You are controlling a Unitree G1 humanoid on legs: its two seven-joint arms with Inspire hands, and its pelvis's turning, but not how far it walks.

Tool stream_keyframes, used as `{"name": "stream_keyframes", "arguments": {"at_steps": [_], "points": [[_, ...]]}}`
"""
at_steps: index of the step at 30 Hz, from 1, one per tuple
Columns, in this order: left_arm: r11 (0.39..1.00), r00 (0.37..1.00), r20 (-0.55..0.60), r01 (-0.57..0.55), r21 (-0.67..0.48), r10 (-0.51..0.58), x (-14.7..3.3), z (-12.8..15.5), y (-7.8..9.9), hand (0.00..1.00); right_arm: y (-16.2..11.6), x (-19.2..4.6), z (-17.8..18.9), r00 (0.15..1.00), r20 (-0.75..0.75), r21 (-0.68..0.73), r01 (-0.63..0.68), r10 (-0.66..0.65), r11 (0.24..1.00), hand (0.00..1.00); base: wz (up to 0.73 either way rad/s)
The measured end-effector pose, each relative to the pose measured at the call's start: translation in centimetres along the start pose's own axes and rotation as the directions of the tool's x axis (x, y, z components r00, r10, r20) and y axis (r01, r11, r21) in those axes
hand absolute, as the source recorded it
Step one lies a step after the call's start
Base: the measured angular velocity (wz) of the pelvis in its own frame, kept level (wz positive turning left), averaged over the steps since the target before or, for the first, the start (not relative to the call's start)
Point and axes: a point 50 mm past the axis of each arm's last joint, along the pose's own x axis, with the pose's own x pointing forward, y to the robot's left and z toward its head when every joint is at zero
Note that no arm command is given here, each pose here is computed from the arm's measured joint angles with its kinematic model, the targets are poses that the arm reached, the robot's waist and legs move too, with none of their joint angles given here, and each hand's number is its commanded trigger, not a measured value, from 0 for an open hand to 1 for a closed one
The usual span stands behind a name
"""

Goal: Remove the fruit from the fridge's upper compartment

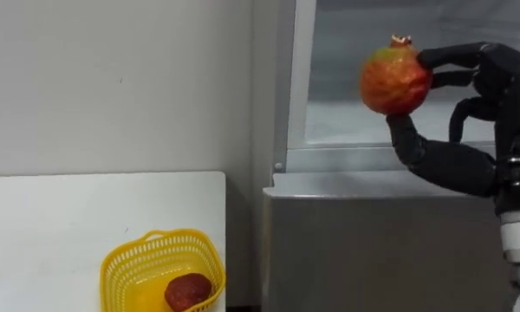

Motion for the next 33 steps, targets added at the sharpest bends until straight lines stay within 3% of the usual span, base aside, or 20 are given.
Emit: {"name": "stream_keyframes", "arguments": {"at_steps": [6,13,19,33], "points": [[1.000,1.000,0.020,-0.003,0.015,0.003,0.1,0.7,0.4,0.00,1.4,-1.1,1.7,0.990,0.070,-0.019,-0.120,0.121,0.993,1.00,-0.07],[0.998,0.998,0.066,-0.006,0.057,0.002,0.3,2.1,0.6,0.00,2.9,-1.6,2.6,0.979,0.120,-0.031,-0.160,0.163,0.987,1.00,0.00],[0.995,0.997,0.071,0.007,0.095,-0.013,0.4,2.4,0.5,0.00,5.5,-2.7,3.1,0.933,0.138,-0.027,-0.333,0.333,0.943,1.00,0.00],[0.993,0.996,0.064,0.053,0.104,-0.060,0.4,2.7,0.4,0.00,9.5,-5.0,-0.1,0.826,0.000,-0.088,-0.561,0.564,0.823,1.00,0.06]]}}
